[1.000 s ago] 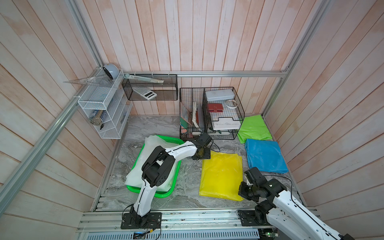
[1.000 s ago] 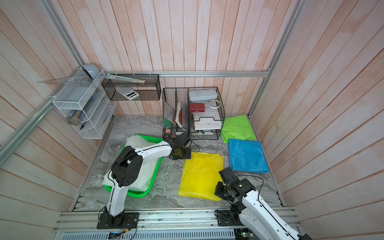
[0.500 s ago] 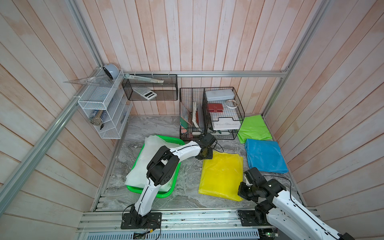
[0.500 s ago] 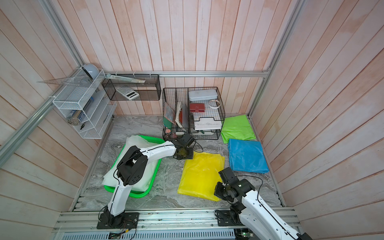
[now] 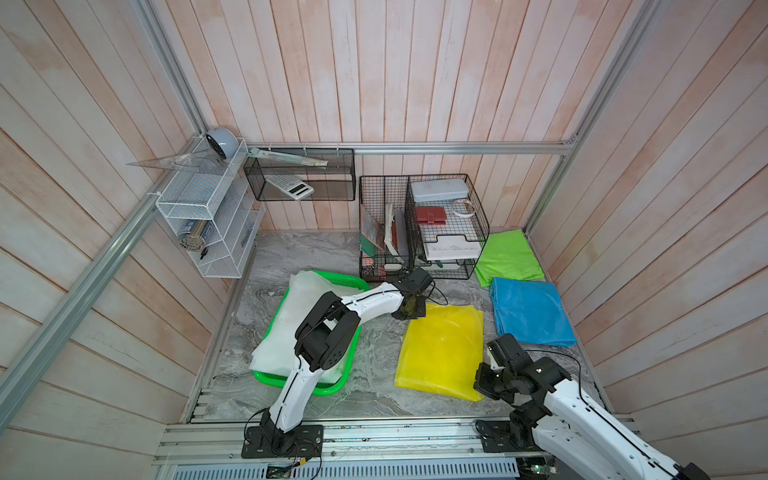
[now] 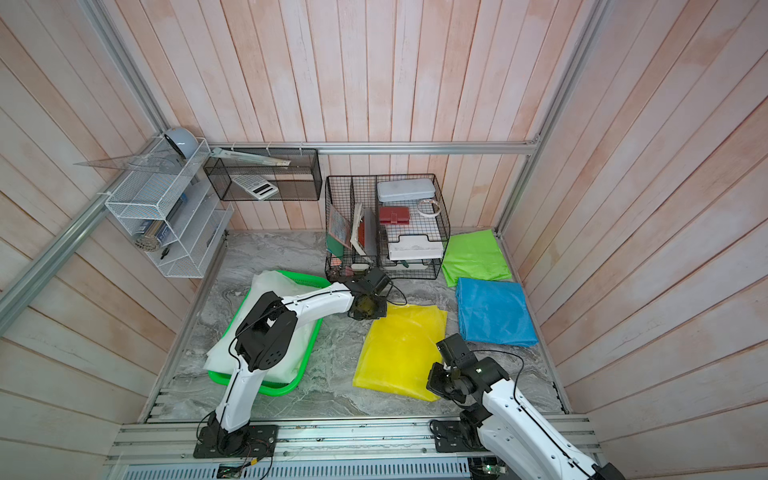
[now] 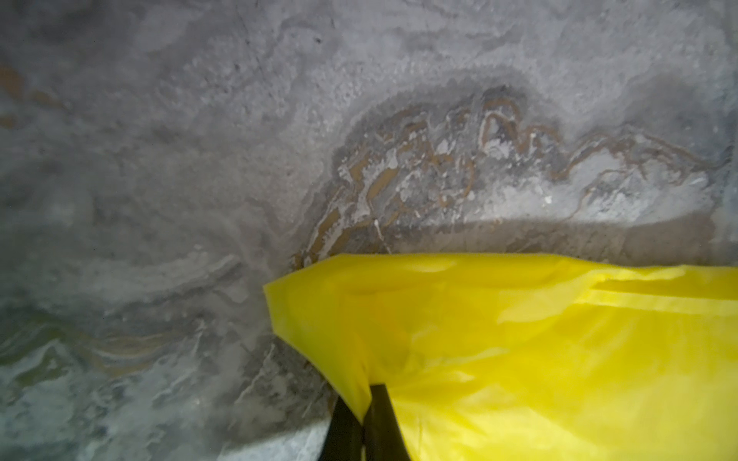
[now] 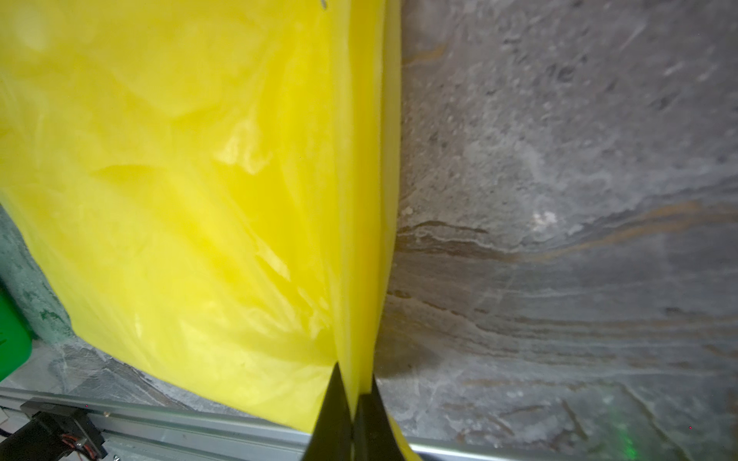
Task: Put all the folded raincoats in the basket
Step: Pick up the raincoat from the center of the board, then place the raincoat in the basket.
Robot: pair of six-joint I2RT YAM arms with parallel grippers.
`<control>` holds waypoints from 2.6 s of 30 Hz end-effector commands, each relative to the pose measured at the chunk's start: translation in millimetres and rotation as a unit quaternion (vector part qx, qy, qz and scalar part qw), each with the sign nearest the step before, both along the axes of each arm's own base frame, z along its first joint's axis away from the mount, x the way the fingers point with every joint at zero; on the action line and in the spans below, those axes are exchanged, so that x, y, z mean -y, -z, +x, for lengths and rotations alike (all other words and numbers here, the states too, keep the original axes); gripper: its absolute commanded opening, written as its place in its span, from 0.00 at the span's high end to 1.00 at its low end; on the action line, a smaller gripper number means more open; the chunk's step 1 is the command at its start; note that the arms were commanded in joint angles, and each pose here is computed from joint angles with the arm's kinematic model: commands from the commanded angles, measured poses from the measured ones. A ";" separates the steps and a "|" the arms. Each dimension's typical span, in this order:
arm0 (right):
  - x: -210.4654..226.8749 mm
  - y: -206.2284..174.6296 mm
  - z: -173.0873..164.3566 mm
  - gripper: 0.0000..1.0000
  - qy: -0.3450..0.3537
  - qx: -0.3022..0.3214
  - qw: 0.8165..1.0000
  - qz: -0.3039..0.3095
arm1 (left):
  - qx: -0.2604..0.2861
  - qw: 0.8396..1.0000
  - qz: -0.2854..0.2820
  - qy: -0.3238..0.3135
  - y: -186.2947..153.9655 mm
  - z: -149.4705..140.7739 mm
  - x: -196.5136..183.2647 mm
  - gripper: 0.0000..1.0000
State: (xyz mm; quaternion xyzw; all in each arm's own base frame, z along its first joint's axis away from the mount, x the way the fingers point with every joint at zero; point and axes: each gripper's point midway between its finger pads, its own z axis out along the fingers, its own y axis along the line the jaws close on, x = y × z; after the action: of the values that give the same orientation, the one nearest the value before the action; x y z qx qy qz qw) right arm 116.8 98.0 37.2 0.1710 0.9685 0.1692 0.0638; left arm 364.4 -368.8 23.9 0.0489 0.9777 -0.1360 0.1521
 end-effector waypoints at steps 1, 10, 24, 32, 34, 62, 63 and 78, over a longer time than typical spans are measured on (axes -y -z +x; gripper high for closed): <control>-3.7 -4.2 0.5 1.00 -0.005 0.000 1.000 0.011 | 0.019 0.999 0.027 -0.003 -15.4 3.9 -11.7 1.00; -26.3 -51.0 15.0 1.00 -0.008 0.039 0.996 0.078 | 0.071 0.997 0.043 0.005 -79.9 10.0 -24.7 1.00; -90.5 -171.9 63.6 1.00 -0.016 0.174 0.959 0.224 | 0.169 0.983 0.063 -0.017 -215.3 21.6 -99.5 1.00; -185.6 -198.3 81.2 1.00 -0.103 0.184 0.948 0.239 | 0.177 0.978 0.100 -0.053 -239.5 22.8 -182.7 1.00; -213.7 -198.6 82.8 1.00 -0.127 0.180 0.945 0.242 | 0.175 0.975 0.117 -0.074 -239.1 23.0 -209.6 1.00; -426.4 -123.7 41.1 1.00 -0.296 0.124 0.923 0.214 | 0.029 0.958 0.156 -0.241 -149.6 15.1 -400.3 1.00; -427.2 -123.3 38.2 1.00 -0.298 0.124 0.922 0.213 | 0.025 0.957 0.159 -0.242 -147.1 14.7 -401.8 1.00; -403.7 -89.5 32.9 1.00 -0.283 0.120 0.935 0.179 | 0.006 0.960 0.135 -0.244 -116.5 17.5 -393.6 1.00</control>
State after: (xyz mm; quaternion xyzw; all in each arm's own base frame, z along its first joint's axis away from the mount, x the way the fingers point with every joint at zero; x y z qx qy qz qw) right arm 141.6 508.7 123.8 -0.1336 0.9145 0.3739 0.0781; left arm 377.8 29.3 150.7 -0.1660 0.9671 0.0564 0.1841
